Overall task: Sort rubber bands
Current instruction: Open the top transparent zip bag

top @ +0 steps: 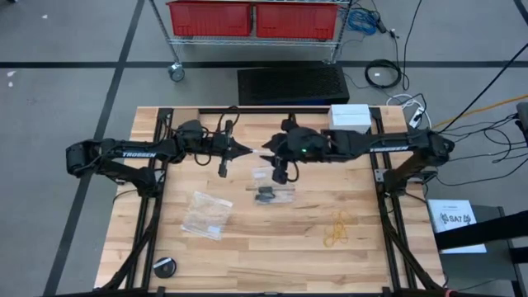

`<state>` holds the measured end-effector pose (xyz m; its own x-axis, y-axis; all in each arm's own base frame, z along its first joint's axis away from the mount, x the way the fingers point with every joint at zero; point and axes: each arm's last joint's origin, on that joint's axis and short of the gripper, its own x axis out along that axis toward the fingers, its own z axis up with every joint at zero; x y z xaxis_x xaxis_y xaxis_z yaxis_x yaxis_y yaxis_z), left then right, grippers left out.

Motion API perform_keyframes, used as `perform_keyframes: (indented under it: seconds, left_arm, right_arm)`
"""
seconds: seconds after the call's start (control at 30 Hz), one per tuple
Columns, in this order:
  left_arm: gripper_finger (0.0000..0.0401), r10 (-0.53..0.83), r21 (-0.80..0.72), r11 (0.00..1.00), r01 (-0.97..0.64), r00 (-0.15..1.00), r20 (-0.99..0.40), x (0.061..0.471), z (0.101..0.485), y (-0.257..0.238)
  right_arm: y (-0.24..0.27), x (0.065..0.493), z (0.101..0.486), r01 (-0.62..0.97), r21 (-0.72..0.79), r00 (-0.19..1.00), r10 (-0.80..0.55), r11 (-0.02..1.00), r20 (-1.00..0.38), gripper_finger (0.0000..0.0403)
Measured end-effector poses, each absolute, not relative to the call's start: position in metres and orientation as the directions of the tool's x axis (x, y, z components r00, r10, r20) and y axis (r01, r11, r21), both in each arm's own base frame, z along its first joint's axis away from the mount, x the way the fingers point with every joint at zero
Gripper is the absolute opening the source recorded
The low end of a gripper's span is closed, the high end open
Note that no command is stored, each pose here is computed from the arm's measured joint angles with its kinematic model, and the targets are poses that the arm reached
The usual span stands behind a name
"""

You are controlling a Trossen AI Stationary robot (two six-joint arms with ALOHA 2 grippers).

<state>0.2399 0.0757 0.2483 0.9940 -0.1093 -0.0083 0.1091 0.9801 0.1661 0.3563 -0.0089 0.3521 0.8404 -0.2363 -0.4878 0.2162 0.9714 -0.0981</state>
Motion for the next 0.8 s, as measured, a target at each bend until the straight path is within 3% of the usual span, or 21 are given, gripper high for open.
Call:
perform_keyframes:
  seconds: [0.33,0.47,0.6,0.8]
  left_arm:
    - [0.0001,-0.079,0.164,0.983,0.081,0.997,-0.014,0.24,0.248,0.077]
    - [0.0001,-0.079,0.163,0.983,0.081,0.997,-0.015,0.24,0.248,0.077]
    - [0.0,-0.072,0.163,0.984,0.074,0.997,-0.017,0.24,0.247,0.077]
    - [0.0,-0.057,0.166,0.984,0.062,0.998,-0.033,0.24,0.246,0.078]
  right_arm:
    - [-0.024,0.379,0.325,0.229,-0.134,0.813,-0.266,0.964,-0.519,0.0127]
    - [-0.026,0.379,0.325,0.237,-0.131,0.811,-0.27,0.963,-0.519,0.0087]
    - [-0.026,0.378,0.324,0.221,-0.155,0.803,-0.27,0.963,-0.531,0.002]
    - [-0.024,0.374,0.32,0.221,-0.15,0.768,-0.267,0.964,-0.582,0.0016]
